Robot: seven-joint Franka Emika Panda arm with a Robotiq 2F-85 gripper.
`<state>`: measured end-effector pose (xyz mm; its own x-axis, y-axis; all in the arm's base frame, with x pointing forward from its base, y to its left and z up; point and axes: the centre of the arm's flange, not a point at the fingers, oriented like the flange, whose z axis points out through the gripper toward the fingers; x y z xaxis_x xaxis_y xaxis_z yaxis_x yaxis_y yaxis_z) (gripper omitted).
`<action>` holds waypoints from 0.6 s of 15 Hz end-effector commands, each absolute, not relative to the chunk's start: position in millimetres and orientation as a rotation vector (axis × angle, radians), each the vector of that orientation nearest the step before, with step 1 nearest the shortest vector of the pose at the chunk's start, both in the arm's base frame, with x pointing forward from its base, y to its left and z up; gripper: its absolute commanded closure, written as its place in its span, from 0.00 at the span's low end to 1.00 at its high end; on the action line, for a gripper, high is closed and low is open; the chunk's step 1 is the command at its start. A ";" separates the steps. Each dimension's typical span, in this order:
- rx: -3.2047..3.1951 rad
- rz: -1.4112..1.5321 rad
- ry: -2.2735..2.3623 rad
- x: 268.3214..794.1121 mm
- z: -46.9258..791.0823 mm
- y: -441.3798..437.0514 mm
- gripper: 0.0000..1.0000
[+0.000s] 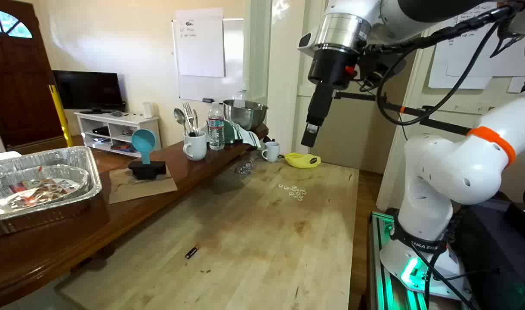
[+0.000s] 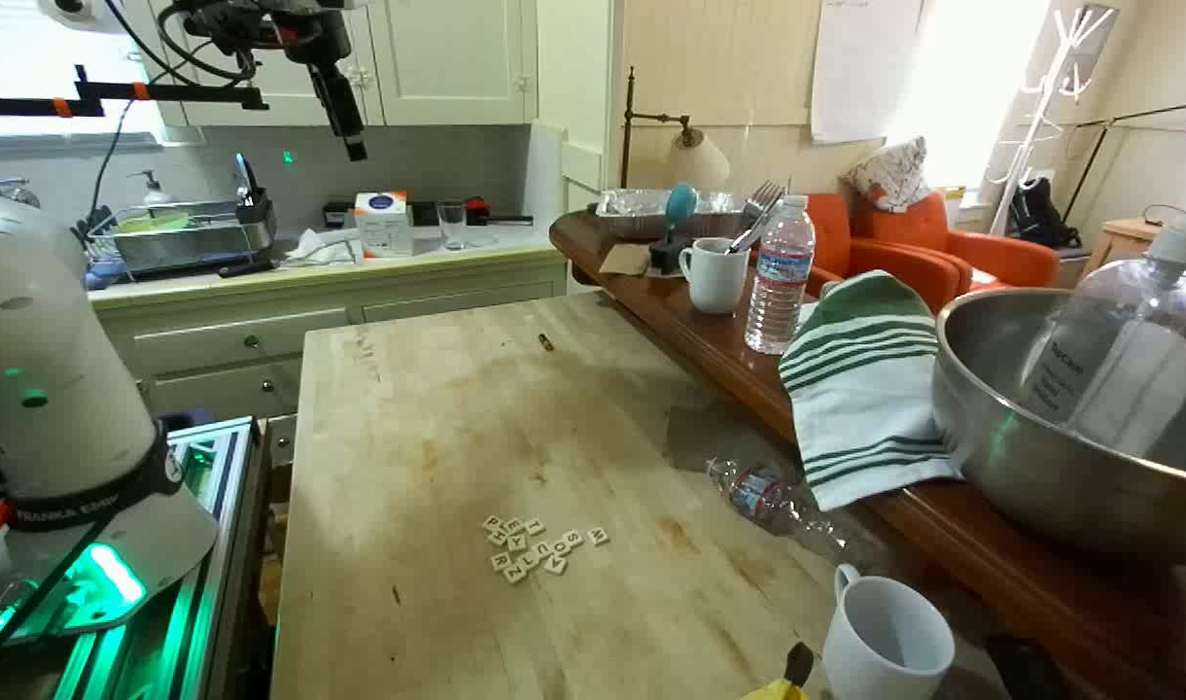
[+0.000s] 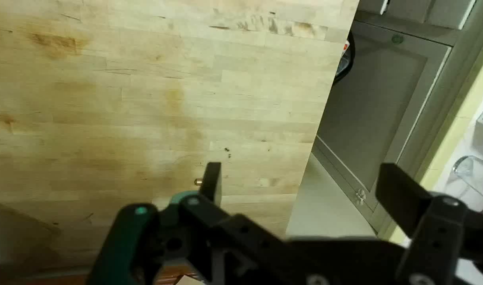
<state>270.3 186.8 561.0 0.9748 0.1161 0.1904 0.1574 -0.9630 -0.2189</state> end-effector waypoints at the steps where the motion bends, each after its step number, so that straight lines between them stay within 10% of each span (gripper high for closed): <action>1: -2.888 -0.258 -0.203 270.3 561.0 186.8 0.00; 9: -2.944 -0.252 -0.140 273.3 548.0 165.3 0.00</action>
<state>271.2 185.5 560.7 0.9751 0.1131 0.1907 0.1542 -0.9640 -0.2165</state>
